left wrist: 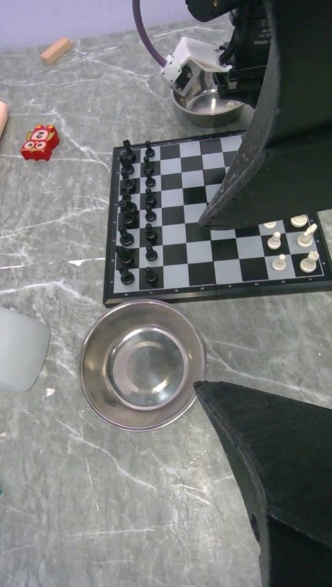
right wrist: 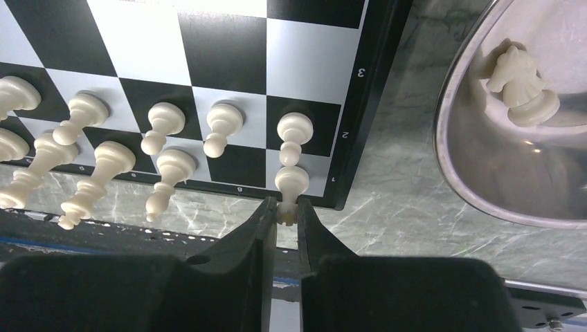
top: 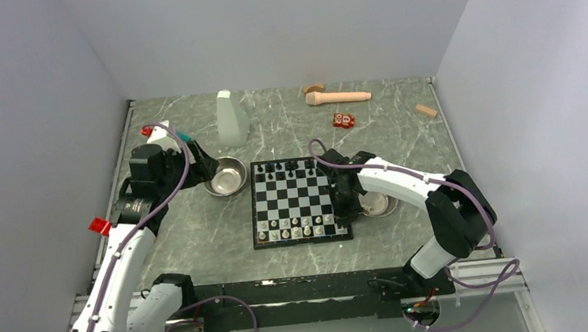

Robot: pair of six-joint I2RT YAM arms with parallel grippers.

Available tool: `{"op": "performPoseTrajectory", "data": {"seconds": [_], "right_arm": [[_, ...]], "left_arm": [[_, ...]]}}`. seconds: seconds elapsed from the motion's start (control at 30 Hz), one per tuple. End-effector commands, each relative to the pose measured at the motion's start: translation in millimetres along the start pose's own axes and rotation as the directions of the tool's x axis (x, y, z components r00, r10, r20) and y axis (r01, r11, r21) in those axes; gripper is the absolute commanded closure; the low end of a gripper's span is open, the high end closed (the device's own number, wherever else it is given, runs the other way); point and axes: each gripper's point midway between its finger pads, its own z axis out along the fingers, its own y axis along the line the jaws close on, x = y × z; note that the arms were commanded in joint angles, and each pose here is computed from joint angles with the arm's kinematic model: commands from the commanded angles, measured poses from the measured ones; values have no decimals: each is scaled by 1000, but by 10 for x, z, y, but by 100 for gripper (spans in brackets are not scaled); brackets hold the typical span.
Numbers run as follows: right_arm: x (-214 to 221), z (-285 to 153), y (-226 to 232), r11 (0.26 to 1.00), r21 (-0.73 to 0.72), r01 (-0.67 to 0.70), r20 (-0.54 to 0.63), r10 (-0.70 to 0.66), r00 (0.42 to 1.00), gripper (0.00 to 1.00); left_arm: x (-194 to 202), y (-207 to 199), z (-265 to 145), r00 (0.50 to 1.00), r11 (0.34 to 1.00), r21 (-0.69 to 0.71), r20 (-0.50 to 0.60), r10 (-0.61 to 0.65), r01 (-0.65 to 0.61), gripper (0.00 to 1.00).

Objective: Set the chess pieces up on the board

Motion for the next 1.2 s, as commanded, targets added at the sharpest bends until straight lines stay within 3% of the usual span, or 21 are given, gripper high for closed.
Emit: {"op": "performPoseTrajectory", "data": {"seconds": [0.0, 0.17, 0.23, 0.33, 0.47, 0.83, 1.17], "right_arm": [[-95, -29, 27, 1000, -3, -7, 35, 7, 999, 100], [-85, -16, 36, 1000, -8, -6, 32, 6, 999, 100], [-80, -9, 33, 1000, -6, -6, 29, 6, 1000, 92], [-82, -26, 49, 1000, -18, -7, 36, 7, 999, 72], [-104, -90, 66, 1000, -31, -7, 55, 9, 998, 62], [-352, -701, 12, 995, -86, -48, 226, 66, 972, 57], [-670, -555, -1011, 931, -74, -358, 286, 364, 887, 57]], "left_arm": [[-84, -20, -14, 999, 1000, 13, 43, 10, -11, 16], [-68, -19, -17, 999, 1000, 16, 42, 6, -6, 16], [-63, -22, -19, 999, 1000, 17, 42, 5, -5, 16], [-51, -19, -20, 999, 1000, 17, 39, 2, -3, 16], [-33, -15, -20, 999, 1000, 17, 37, -3, 3, 16], [-29, -28, -47, 999, 1000, 22, 39, -11, 10, 16], [-14, -39, -53, 999, 999, 25, 30, -30, 29, 18]]}}
